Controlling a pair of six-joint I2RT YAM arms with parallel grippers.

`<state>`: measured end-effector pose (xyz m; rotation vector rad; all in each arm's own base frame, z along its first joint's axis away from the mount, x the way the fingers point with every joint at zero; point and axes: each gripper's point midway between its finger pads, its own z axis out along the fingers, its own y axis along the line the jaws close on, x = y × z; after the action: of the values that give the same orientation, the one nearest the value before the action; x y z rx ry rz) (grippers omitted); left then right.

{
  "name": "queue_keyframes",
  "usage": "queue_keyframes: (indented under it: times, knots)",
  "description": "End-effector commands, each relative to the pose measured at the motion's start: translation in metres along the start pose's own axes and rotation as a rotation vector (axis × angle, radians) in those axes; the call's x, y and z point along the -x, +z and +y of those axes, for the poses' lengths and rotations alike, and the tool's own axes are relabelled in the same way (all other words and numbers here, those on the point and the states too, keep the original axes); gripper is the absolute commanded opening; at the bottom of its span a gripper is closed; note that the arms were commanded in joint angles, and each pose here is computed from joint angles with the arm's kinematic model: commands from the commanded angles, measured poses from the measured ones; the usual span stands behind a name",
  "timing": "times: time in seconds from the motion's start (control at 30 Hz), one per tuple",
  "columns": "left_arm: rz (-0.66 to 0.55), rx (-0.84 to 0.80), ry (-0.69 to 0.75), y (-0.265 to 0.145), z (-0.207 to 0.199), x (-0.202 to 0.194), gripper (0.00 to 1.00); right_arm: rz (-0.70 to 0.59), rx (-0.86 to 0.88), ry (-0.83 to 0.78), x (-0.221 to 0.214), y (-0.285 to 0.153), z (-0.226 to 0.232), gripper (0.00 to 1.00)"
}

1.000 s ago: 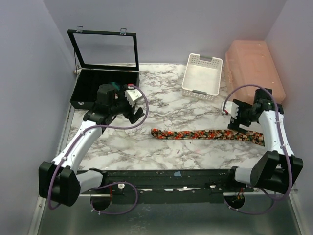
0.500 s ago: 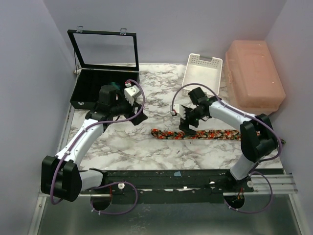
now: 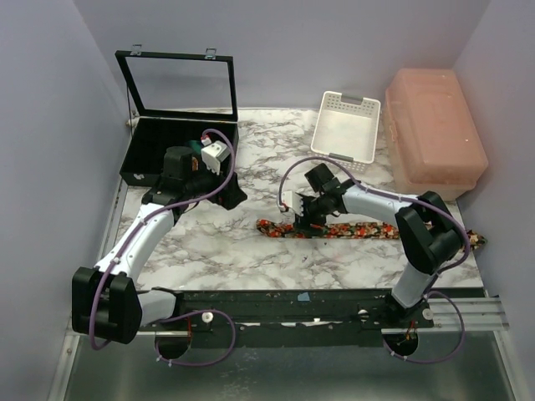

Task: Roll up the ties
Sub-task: Flatten out the tie at the center of the board.

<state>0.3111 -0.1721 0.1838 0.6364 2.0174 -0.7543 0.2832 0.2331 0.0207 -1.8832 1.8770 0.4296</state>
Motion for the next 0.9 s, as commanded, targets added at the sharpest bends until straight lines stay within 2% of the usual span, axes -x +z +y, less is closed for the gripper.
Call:
queue_keyframes:
  times: [0.0, 0.17, 0.2, 0.33, 0.43, 0.47, 0.53, 0.6, 0.63, 0.77, 0.87]
  knots:
    - [0.01, -0.008, -0.068, -0.005, -0.004, -0.007, 0.98, 0.072, -0.031, -0.023, -0.024, 0.017, 0.006, 0.65]
    - [0.042, -0.007, -0.07, -0.001, -0.001, -0.023, 0.8, 0.16, -0.093, -0.087, -0.058, 0.019, 0.011, 0.37]
    - [0.051, -0.004, -0.071, 0.0, 0.0, -0.027, 0.76, 0.158, -0.119, -0.102, -0.059, 0.018, 0.008, 0.34]
    - [0.09, -0.024, -0.11, 0.008, 0.001, -0.038, 0.62, 0.111, -0.124, -0.113, -0.047, 0.007, 0.011, 0.33]
    - [0.117, -0.039, -0.117, 0.017, -0.001, -0.042, 0.59, 0.045, -0.113, -0.104, -0.024, -0.017, 0.014, 0.35]
    - [0.123, -0.042, -0.102, 0.02, -0.003, -0.042, 0.58, 0.026, -0.111, -0.083, -0.017, -0.028, 0.014, 0.39]
    - [0.15, -0.062, -0.068, 0.027, -0.01, -0.044, 0.57, 0.011, -0.093, -0.018, -0.014, -0.052, 0.014, 0.55]
    - [0.181, -0.075, 0.012, 0.037, -0.015, -0.048, 0.58, 0.042, -0.064, 0.062, -0.03, -0.076, 0.014, 0.68]
    - [0.188, -0.079, 0.04, 0.042, -0.019, -0.047, 0.58, 0.068, -0.049, 0.105, -0.042, -0.088, 0.016, 0.7]
    - [0.223, -0.124, 0.123, 0.062, -0.035, -0.049, 0.58, 0.153, -0.063, 0.336, -0.103, -0.139, 0.023, 0.72]
    - [0.227, -0.153, 0.126, 0.075, -0.044, -0.048, 0.58, 0.24, -0.139, 0.498, -0.157, -0.173, 0.03, 0.67]
